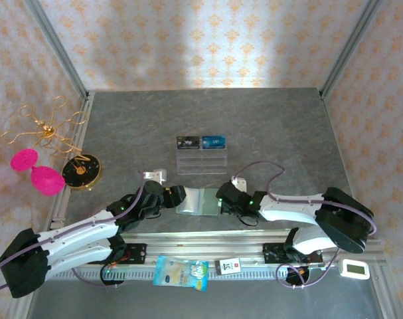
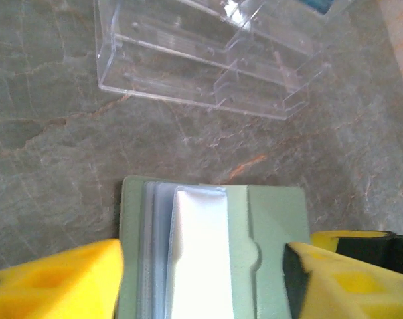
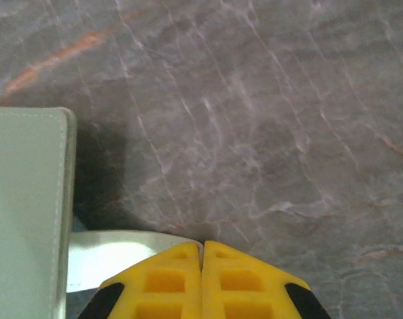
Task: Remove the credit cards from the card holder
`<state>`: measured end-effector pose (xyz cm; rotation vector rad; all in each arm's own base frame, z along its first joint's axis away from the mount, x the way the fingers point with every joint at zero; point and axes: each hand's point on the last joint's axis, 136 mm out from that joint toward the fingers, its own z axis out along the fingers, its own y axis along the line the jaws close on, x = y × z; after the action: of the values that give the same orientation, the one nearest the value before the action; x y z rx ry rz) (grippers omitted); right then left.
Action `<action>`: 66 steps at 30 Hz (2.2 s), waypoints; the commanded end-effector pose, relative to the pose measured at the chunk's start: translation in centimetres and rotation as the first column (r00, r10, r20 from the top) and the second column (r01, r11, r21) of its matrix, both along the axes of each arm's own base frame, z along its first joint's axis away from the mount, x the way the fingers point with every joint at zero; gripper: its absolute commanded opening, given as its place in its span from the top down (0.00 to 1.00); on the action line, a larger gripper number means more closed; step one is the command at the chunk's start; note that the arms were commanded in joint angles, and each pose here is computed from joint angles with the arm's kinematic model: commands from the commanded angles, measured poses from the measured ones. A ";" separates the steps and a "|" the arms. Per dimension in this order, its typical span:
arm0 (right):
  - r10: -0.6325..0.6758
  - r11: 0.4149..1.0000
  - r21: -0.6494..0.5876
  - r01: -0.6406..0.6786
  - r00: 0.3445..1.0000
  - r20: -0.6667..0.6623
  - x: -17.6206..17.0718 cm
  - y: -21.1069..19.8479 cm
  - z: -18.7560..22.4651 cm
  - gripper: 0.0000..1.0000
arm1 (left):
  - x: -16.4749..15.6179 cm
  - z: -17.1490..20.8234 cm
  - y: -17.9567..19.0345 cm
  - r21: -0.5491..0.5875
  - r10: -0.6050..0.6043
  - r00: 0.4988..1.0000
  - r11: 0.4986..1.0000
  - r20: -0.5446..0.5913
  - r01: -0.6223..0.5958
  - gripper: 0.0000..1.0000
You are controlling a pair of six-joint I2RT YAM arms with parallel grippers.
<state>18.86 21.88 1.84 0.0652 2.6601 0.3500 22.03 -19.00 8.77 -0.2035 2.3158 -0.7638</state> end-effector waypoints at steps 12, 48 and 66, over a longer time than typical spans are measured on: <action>-0.010 0.999 0.035 0.004 0.986 0.165 2.1 0.0 7.4 0.54 | 0.4 -1.2 -1.7 0.005 -0.075 0.997 0.997 -0.015 0.075 0.56; 0.295 0.929 0.224 -0.296 0.955 0.041 1.0 6.4 1.5 0.72 | 2.0 -5.0 0.6 0.085 0.003 0.996 0.996 -0.090 0.005 0.47; 0.295 0.955 -0.057 -0.290 0.948 0.118 1.7 11.6 4.0 0.33 | 1.7 3.1 5.0 0.002 0.168 0.978 0.985 0.127 -0.170 0.01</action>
<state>20.25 35.02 7.54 -0.3693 2.5243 0.5852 23.95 -15.56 12.11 -0.2972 2.1473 -0.7311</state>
